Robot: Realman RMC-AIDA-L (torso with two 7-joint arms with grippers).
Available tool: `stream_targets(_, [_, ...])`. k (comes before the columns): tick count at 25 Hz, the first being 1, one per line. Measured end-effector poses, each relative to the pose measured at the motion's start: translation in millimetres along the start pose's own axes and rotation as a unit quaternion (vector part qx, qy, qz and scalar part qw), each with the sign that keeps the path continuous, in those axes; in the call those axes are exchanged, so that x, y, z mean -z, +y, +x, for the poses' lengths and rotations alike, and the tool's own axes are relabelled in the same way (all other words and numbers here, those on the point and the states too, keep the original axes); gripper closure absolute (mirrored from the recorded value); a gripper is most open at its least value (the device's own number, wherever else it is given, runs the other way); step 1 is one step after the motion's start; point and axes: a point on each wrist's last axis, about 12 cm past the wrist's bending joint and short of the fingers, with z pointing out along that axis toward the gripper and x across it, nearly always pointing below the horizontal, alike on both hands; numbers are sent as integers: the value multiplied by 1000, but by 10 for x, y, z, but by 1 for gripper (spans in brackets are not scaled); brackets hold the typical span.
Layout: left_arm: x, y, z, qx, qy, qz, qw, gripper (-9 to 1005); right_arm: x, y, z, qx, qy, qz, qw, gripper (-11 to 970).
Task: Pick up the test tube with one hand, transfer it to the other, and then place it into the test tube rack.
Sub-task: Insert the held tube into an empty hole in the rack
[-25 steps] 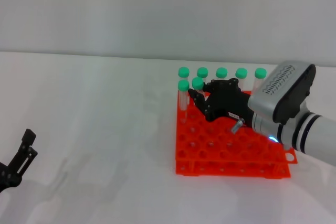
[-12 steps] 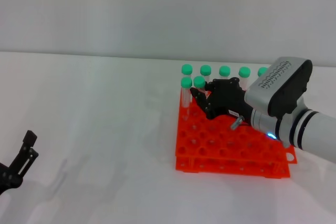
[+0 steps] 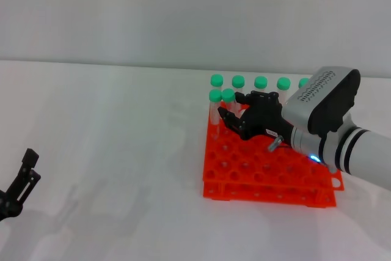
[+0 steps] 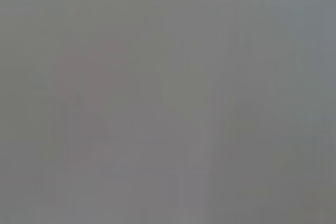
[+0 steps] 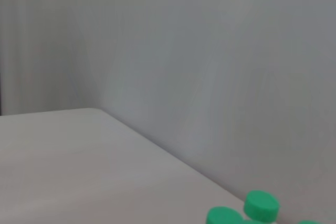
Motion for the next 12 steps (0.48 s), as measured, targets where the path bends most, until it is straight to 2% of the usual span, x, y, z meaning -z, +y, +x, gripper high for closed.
stream_targets(10, [-6,3,-3,2,-1,0,1000,103,66,-68,-16,-37,-27,16,999,408])
stream_targets(12, [-6,5,-4,2,-1,0,1000,103,82,-77,-23,-43,-32,19,998,340])
